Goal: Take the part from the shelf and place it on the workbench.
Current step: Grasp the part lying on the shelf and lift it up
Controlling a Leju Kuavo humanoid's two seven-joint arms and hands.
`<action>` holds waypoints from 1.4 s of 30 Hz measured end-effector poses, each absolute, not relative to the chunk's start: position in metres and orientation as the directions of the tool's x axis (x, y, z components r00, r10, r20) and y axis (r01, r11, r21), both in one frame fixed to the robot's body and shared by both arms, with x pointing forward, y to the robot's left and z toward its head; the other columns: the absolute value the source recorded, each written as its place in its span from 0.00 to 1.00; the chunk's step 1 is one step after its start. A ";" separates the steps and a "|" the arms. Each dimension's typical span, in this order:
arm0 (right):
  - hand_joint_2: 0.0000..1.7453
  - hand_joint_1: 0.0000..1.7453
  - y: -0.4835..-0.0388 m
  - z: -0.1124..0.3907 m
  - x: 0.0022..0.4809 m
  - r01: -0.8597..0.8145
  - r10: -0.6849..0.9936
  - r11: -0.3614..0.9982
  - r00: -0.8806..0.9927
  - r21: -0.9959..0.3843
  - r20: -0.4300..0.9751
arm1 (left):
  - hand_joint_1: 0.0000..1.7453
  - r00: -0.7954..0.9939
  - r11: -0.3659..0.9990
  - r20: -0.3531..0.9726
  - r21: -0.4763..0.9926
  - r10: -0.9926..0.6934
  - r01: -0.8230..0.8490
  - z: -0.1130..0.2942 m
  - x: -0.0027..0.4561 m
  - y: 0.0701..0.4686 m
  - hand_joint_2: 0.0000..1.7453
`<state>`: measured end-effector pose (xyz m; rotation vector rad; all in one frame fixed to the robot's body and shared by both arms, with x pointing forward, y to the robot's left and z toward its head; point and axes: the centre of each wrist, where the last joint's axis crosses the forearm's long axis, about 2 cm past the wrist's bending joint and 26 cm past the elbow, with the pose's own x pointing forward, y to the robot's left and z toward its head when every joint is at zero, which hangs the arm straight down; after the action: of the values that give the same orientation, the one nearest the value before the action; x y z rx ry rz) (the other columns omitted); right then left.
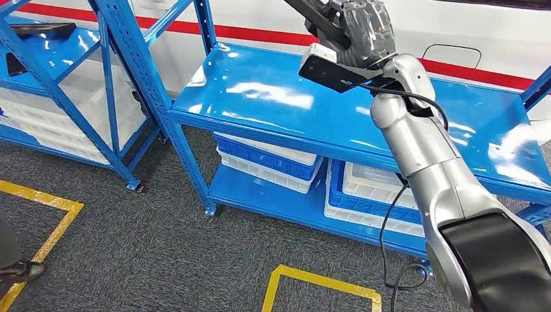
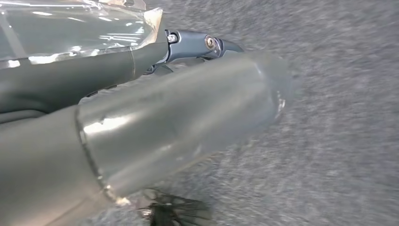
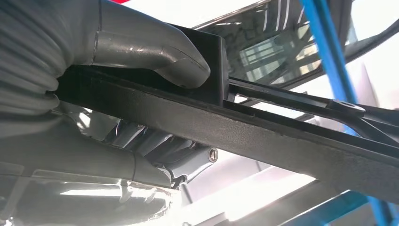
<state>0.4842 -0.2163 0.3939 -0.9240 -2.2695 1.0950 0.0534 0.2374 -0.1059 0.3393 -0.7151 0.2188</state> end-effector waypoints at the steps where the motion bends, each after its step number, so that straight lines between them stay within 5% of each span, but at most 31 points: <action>1: 1.00 1.00 -0.218 0.390 0.484 0.374 0.735 0.460 -0.669 -0.805 0.110 | 0.00 0.747 0.922 0.660 0.237 0.080 -0.307 -0.106 0.053 0.237 0.00; 42: 1.00 1.00 -0.231 0.360 0.482 0.363 0.764 0.425 -0.635 -0.829 0.114 | 0.00 0.774 0.926 0.629 0.247 0.072 -0.287 -0.105 0.055 0.235 0.00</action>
<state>0.4825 -0.2308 0.3603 -0.9518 -2.2021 1.1095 0.0555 0.2351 -0.1052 0.3422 -0.6600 0.1985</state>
